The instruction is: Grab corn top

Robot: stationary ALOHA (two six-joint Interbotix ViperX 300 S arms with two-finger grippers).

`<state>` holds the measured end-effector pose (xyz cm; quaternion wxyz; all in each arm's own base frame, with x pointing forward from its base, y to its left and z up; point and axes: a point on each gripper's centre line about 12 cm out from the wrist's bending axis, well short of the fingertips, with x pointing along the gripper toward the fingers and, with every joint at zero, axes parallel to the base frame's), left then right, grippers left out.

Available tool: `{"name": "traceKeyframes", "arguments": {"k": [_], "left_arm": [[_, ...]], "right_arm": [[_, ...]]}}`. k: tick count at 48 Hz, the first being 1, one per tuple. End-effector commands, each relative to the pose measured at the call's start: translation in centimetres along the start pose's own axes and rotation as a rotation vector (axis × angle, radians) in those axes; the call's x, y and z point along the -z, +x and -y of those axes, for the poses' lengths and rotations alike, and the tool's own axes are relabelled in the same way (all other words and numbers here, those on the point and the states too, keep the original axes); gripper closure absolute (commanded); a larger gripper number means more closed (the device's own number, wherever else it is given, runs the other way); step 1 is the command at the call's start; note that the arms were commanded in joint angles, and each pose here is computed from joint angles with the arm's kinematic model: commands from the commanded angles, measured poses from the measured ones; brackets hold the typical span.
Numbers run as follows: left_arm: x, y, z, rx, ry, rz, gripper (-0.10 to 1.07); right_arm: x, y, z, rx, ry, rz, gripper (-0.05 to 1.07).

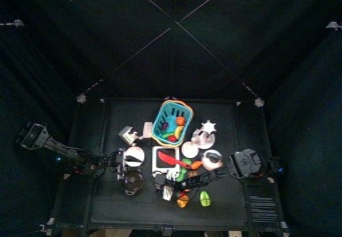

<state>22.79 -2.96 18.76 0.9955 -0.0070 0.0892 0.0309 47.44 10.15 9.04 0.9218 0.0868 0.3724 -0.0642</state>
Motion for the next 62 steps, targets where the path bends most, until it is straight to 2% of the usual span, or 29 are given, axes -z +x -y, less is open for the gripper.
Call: {"name": "traceKeyframes", "arguments": {"k": [1,9,24,32,48,62], "left_arm": [[-0.4,0.2,0.0,-0.003,-0.003,0.012,0.26],[-0.4,0.1,0.0,-0.002,-0.004,0.011,0.26],[-0.3,0.1,0.0,-0.004,-0.004,0.011,0.26],[-0.4,0.1,0.0,-0.001,-0.003,0.013,0.26],[-0.3,0.1,0.0,-0.003,-0.005,0.009,0.26],[-0.1,0.0,0.0,-0.001,-0.004,0.003,0.26]], "right_arm": [[-1.2,-0.6,-0.4,-0.014,0.014,0.029,0.13],[-1.2,-0.6,-0.4,-0.014,0.017,0.028,0.15],[-1.9,-1.2,-0.6,-0.023,0.031,0.043,0.31],[-3.2,-2.7,-0.7,-0.037,0.031,0.078,0.31],[-3.9,-3.5,-0.6,-0.037,0.028,0.098,0.32],[-5.3,-5.1,-0.8,-0.05,0.029,0.141,0.32]]}}
